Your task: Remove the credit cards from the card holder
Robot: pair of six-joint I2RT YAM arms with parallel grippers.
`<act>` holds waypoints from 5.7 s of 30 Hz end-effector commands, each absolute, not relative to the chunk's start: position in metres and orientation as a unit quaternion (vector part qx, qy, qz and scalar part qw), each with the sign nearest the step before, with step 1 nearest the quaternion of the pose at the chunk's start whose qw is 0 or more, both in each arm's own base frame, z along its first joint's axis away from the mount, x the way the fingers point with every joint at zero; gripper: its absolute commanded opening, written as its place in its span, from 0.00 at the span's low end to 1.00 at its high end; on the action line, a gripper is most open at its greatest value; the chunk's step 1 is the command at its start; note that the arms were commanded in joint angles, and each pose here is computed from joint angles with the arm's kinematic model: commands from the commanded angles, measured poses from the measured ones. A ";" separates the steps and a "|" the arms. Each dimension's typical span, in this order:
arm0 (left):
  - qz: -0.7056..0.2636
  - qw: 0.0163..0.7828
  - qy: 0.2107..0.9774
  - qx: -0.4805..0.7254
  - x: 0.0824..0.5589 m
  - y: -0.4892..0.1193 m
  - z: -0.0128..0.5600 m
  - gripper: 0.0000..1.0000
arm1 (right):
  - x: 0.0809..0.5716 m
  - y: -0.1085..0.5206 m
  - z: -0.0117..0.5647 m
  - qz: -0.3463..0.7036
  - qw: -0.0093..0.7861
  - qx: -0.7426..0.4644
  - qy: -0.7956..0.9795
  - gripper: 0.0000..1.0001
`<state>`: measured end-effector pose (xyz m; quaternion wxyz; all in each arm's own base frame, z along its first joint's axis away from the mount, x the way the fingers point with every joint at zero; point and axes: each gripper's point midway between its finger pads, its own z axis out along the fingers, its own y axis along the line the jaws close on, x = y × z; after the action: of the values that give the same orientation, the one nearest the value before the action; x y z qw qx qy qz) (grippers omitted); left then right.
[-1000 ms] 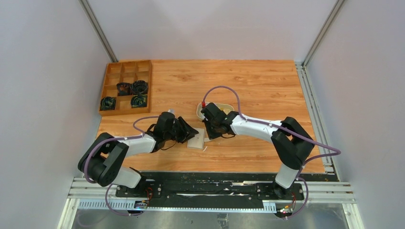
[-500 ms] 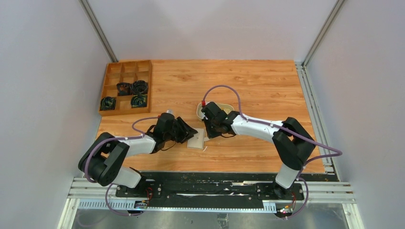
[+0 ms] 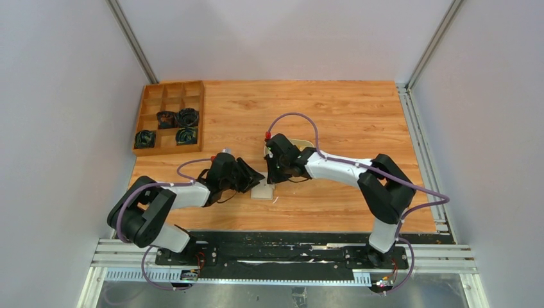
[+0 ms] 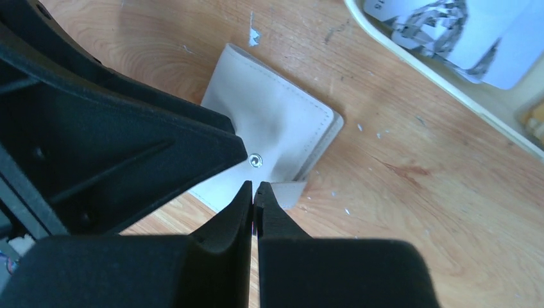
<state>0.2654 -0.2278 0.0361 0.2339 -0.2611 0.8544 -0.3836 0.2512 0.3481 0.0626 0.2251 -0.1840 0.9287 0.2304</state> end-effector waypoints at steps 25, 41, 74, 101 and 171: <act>-0.326 0.212 0.874 -0.292 0.255 -0.212 -0.001 0.46 | 0.249 0.354 0.061 0.227 0.222 -0.174 0.932 0.29; -0.325 0.211 0.875 -0.290 0.255 -0.213 -0.001 0.46 | 0.254 0.320 0.067 0.127 0.243 -0.206 0.939 0.38; -0.325 0.208 0.877 -0.285 0.252 -0.217 -0.003 0.45 | 0.242 0.320 0.068 0.146 0.231 -0.200 0.941 0.19; -0.322 0.205 0.877 -0.290 0.251 -0.216 -0.005 0.00 | 0.245 0.319 0.066 0.115 0.245 -0.198 0.942 0.12; -0.330 0.200 0.879 -0.279 0.250 -0.220 -0.003 0.00 | 0.252 0.328 0.101 0.070 0.196 -0.244 0.947 0.40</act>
<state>0.2679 -0.2308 0.0253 0.2259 -0.2823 0.8521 -0.3784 0.2632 0.3259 0.1072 0.2208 -0.2400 0.9417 0.0830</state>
